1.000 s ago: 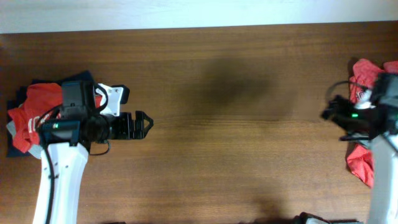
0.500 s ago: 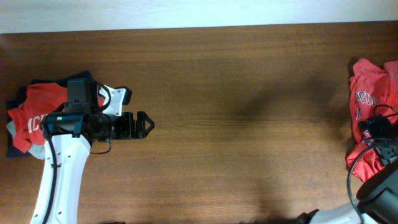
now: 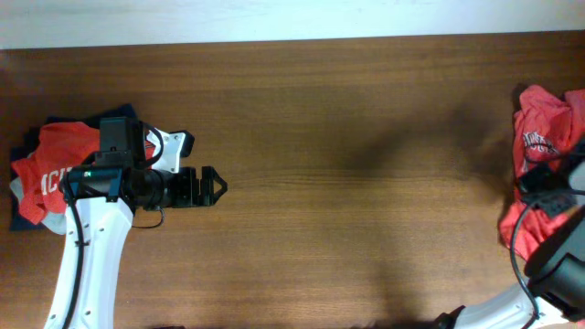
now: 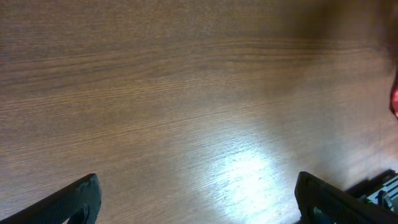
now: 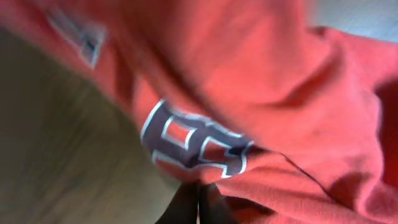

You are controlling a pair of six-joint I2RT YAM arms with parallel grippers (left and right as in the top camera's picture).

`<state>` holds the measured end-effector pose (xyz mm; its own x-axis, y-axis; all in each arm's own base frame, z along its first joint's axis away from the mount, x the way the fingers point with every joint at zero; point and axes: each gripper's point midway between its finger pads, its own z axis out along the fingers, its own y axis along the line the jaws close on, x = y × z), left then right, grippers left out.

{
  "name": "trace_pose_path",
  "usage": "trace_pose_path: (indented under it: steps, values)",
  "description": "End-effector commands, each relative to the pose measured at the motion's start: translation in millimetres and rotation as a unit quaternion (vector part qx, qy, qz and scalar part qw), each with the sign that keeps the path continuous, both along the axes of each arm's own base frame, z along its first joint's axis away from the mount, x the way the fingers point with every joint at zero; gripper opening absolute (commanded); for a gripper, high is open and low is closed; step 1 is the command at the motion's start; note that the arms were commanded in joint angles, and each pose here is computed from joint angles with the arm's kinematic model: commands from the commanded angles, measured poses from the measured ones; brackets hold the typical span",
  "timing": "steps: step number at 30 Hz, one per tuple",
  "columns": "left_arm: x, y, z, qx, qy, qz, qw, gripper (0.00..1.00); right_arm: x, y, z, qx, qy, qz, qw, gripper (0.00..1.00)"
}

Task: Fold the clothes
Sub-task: 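Reach the right gripper to the crumpled orange shirt and grasp it, then lift the orange shirt with the right gripper and drag it leftward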

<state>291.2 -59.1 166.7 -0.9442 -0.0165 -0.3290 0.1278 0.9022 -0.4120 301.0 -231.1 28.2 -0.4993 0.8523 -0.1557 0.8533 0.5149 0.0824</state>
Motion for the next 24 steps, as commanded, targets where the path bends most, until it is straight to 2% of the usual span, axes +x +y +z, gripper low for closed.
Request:
trace_pose_path:
  steps: [1,4,6,10,11,13,14,17,19,21,22,24]
  values:
    - [6,-1,11,0.000,-0.016,-0.005,1.000,0.99,44,63,4,0.042,-0.037,0.084,0.995,0.04]
    - [10,-1,27,0.001,-0.030,-0.005,1.000,0.99,67,118,10,0.042,-0.043,0.162,0.985,0.04]
    - [14,-1,48,0.005,-0.051,-0.012,0.999,0.99,81,178,11,0.048,-0.044,0.239,0.969,0.04]
    - [23,8,73,0.033,-0.084,-0.003,0.996,0.99,84,268,11,0.048,-0.040,0.366,0.929,0.04]
    - [27,17,84,0.058,-0.097,0.007,0.994,0.99,78,304,10,0.037,-0.031,0.417,0.907,0.04]
    - [29,27,97,0.087,-0.111,0.021,0.990,0.99,66,339,9,0.024,-0.021,0.478,0.878,0.04]
    - [29,32,104,0.102,-0.116,0.028,0.988,0.99,59,359,9,0.020,-0.018,0.520,0.854,0.04]
    - [30,38,124,0.116,-0.139,0.037,0.983,0.99,29,399,9,-0.017,0.009,0.615,0.788,0.04]
    - [30,38,130,0.117,-0.149,0.038,0.981,0.99,17,412,15,-0.079,0.022,0.647,0.758,0.04]
    - [30,38,130,0.118,-0.149,0.039,0.981,0.99,16,418,24,-0.120,0.015,0.655,0.746,0.05]
    - [30,38,130,0.119,-0.149,0.039,0.981,0.99,17,419,31,-0.141,0.006,0.648,0.748,0.08]
    - [30,39,130,0.121,-0.148,0.041,0.981,0.99,23,417,46,-0.163,-0.015,0.630,0.759,0.30]
